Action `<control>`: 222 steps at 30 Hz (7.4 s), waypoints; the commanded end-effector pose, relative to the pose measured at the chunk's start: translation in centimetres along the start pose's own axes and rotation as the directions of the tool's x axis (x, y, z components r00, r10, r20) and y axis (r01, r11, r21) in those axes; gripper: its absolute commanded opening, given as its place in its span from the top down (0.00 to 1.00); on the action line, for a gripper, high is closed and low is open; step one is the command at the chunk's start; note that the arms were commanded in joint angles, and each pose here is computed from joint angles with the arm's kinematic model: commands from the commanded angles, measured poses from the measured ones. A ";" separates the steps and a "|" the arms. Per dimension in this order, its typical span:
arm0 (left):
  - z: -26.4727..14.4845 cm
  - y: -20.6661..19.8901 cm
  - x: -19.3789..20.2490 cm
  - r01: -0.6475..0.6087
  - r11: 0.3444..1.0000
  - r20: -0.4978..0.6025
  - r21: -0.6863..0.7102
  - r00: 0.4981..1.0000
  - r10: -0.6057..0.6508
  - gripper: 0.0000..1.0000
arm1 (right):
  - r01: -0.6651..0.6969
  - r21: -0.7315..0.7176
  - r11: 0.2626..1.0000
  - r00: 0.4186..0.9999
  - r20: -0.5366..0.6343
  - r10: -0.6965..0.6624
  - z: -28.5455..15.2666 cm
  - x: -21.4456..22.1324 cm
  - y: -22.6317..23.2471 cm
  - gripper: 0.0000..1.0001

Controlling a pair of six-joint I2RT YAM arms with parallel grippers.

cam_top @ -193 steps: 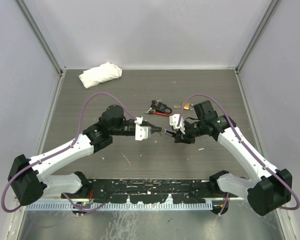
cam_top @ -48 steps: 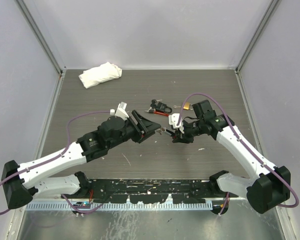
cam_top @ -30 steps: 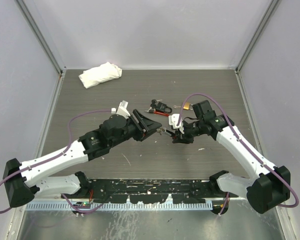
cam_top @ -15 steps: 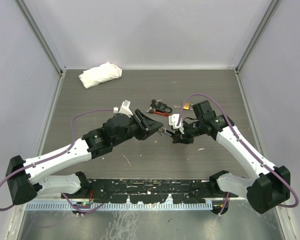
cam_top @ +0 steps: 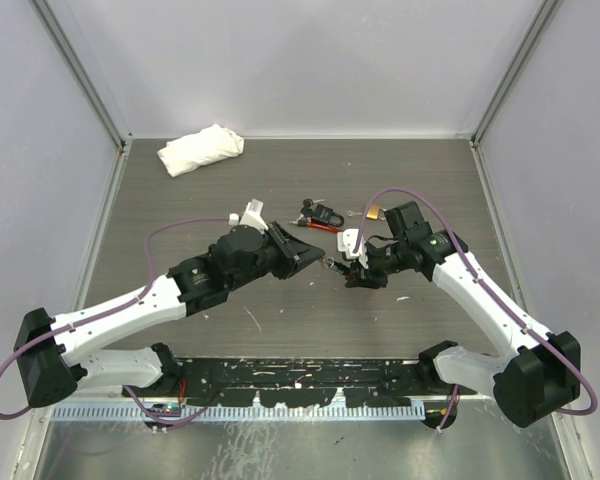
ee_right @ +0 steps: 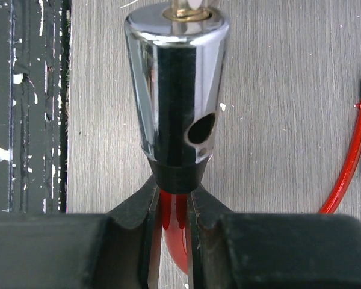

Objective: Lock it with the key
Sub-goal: Adjust the key in the lock.

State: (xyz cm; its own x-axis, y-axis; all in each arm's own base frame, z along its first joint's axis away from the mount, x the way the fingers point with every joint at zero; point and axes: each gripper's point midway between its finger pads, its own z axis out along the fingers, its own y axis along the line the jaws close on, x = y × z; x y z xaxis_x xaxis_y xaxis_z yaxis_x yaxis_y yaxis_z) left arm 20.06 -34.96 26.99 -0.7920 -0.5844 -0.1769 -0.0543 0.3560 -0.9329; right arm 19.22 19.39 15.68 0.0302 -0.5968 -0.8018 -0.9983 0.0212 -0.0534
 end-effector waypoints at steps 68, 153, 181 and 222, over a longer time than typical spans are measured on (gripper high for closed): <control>-5.1 -1.9 -0.8 -0.561 0.788 0.135 0.255 0.827 0.545 0.36 | 0.065 0.014 0.998 0.996 0.059 -0.066 -0.1 -1.6 -0.6 0.99; -1.6 -2.1 0.2 -0.947 0.110 0.360 0.303 0.220 0.906 0.48 | 0.063 0.005 0.998 0.996 0.064 -0.064 -0.1 -1.6 -0.3 0.99; -1.1 -3.2 -0.9 -0.934 0.129 0.360 0.332 0.252 0.898 0.64 | 0.063 0.000 0.998 0.996 0.062 -0.063 0.0 -1.5 -0.2 0.99; -5.0 4.4 -0.8 -0.849 0.393 0.414 0.353 0.518 0.748 0.36 | -0.051 -0.035 0.998 0.952 0.300 0.060 -0.8 -9.4 -2.5 0.99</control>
State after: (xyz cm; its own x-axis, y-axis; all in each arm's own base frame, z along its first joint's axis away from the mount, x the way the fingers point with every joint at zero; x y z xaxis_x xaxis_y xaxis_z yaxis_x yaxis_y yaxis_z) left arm 17.03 -30.04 22.28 -0.3865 -0.2975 -0.8730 0.8043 0.3546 -0.4769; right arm 19.26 21.97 17.87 -0.0805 -0.4752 -0.8762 -0.9966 0.0255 0.0777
